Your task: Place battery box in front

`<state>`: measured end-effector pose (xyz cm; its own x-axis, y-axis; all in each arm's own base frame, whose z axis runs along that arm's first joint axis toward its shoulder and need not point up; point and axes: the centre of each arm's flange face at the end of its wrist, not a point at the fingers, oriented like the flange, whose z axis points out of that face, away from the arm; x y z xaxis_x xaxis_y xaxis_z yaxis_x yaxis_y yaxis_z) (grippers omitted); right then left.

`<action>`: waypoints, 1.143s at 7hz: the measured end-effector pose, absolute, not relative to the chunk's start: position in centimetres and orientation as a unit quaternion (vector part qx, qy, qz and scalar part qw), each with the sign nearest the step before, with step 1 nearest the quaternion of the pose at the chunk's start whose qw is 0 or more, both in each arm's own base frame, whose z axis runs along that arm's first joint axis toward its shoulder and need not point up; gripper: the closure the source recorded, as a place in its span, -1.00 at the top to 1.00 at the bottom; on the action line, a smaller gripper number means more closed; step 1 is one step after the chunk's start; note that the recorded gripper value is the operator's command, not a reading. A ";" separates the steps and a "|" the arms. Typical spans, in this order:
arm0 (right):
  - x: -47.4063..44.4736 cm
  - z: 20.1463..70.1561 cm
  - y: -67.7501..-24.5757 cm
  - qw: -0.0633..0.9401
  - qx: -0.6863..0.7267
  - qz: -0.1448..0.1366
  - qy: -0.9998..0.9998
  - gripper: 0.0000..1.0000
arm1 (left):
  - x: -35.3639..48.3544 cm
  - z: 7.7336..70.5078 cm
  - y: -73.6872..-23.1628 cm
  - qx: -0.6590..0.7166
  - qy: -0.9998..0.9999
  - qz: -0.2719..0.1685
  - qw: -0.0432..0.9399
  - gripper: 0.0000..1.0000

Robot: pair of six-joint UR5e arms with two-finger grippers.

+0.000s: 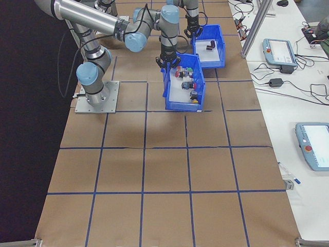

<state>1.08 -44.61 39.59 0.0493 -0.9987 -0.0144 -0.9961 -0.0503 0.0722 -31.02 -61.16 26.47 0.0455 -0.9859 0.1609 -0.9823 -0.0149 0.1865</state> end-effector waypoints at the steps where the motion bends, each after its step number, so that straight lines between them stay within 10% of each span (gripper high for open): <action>1: 1.2 39.5 -44.2 0.019 0.723 -0.031 -0.690 -0.91 | -31.0 26.5 -61.3 0.720 -0.683 -0.007 0.123 0.98; 8: 7.5 36.4 -33.1 0.013 0.695 -0.011 -0.719 -0.90 | -27.5 37.1 -58.2 0.617 -0.782 0.017 0.089 0.98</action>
